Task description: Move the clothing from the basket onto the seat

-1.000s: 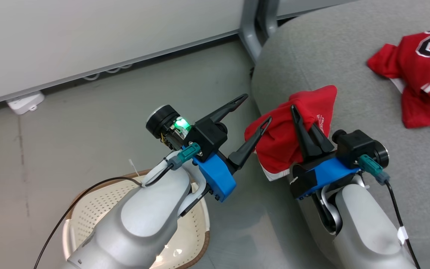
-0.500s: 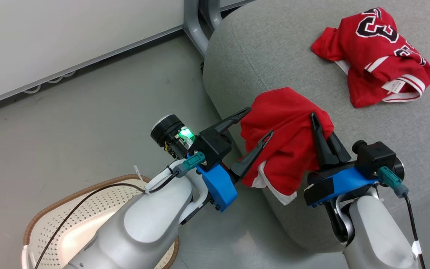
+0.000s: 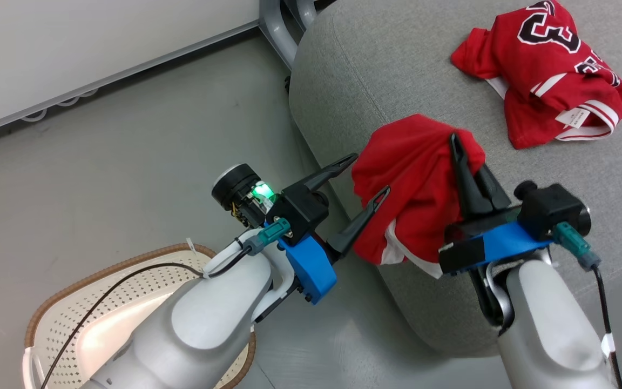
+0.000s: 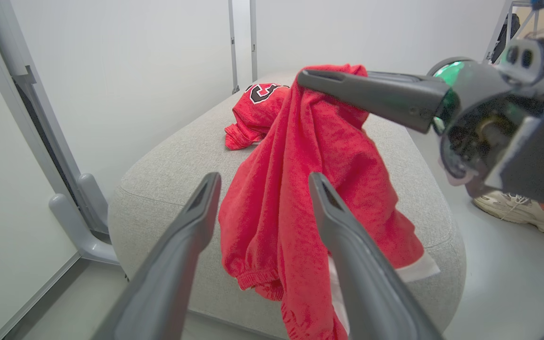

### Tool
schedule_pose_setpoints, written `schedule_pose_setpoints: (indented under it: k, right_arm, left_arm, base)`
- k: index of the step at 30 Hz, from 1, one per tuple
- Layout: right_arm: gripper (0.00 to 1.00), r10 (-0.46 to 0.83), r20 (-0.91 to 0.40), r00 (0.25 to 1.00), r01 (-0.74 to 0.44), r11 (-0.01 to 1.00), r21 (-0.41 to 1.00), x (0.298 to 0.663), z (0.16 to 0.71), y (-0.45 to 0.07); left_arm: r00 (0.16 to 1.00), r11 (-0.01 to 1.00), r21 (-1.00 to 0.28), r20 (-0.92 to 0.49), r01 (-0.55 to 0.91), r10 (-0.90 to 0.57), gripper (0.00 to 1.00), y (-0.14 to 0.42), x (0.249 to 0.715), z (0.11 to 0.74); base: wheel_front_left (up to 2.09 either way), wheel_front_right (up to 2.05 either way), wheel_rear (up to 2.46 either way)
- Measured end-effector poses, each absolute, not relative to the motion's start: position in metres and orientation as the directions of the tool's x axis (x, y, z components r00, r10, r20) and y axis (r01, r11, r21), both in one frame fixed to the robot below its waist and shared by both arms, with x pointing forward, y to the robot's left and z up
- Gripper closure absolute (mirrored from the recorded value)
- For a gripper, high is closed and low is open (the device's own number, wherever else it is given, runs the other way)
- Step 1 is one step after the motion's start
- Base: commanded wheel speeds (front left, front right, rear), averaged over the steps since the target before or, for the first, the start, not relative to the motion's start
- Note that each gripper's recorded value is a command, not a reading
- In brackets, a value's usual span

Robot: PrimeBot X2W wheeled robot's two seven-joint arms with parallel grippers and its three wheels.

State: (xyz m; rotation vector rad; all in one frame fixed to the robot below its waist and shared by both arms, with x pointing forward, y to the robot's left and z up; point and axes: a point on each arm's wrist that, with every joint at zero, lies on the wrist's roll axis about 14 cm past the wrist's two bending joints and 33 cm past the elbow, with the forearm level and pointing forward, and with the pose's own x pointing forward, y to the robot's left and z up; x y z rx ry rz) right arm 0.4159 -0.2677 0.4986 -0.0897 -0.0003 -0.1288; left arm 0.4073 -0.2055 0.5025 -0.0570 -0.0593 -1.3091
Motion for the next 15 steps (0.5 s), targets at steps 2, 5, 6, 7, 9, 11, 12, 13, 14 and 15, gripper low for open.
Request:
schedule_pose_setpoints:
  k: [2, 5, 6, 7, 9, 11, 12, 13, 14, 15]
  right_arm:
    - [1.0, -0.114, 0.054, 0.992, 0.119, 0.987, -0.111, 0.429, 0.515, -0.268]
    - [1.0, -0.108, 0.137, 0.985, 0.128, 0.981, -0.149, 0.449, 0.545, -0.276]
    - [1.0, -0.109, 0.165, 0.98, 0.137, 0.977, -0.165, 0.455, 0.556, -0.281]
    - [1.0, -0.112, 0.192, 0.975, 0.148, 0.972, -0.182, 0.461, 0.566, -0.287]
    - [1.0, -0.116, 0.244, 0.963, 0.171, 0.961, -0.217, 0.473, 0.586, -0.299]
    - [1.0, -0.121, 0.298, 0.947, 0.2, 0.947, -0.252, 0.484, 0.608, -0.312]
    - [1.0, -0.124, 0.323, 0.938, 0.216, 0.94, -0.265, 0.489, 0.617, -0.317]
    - [1.0, -0.129, 0.346, 0.929, 0.232, 0.932, -0.277, 0.494, 0.625, -0.323]
    - [1.0, -0.136, 0.369, 0.919, 0.252, 0.924, -0.287, 0.498, 0.634, -0.329]
    - [1.0, -0.143, 0.392, 0.909, 0.273, 0.914, -0.299, 0.501, 0.642, -0.337]
  left_arm:
    - [0.264, 0.264, -0.012, 0.074, 0.965, -0.962, 0.0, -0.203, 0.412, 0.499]
    - [0.276, 0.275, -0.023, 0.062, 0.961, -0.959, 0.0, -0.2, 0.42, 0.489]
    - [0.279, 0.278, -0.026, 0.065, 0.96, -0.958, 0.0, -0.2, 0.423, 0.488]
    - [0.281, 0.28, -0.028, 0.068, 0.96, -0.957, 0.0, -0.2, 0.426, 0.487]
    - [0.286, 0.284, -0.032, 0.068, 0.958, -0.956, 0.0, -0.198, 0.433, 0.482]
    - [0.296, 0.294, -0.041, 0.063, 0.955, -0.953, 0.0, -0.195, 0.442, 0.474]
    - [0.301, 0.299, -0.046, 0.056, 0.953, -0.952, 0.0, -0.193, 0.446, 0.468]
    - [0.306, 0.303, -0.05, 0.051, 0.952, -0.951, 0.0, -0.191, 0.451, 0.463]
    - [0.309, 0.307, -0.052, 0.044, 0.95, -0.95, 0.0, -0.189, 0.455, 0.457]
    - [0.313, 0.311, -0.056, 0.037, 0.949, -0.949, 0.0, -0.187, 0.46, 0.451]
  base:
    - [0.0, 0.0, 0.0]
    - [0.0, 0.0, 0.0]
    - [0.0, 0.0, 0.0]
    - [0.0, 0.0, 0.0]
    - [0.0, 0.0, 0.0]
    - [0.0, 0.0, 0.0]
    - [0.0, 0.0, 0.0]
    - [0.0, 0.0, 0.0]
    - [0.0, 0.0, 0.0]
    - [0.0, 0.0, 0.0]
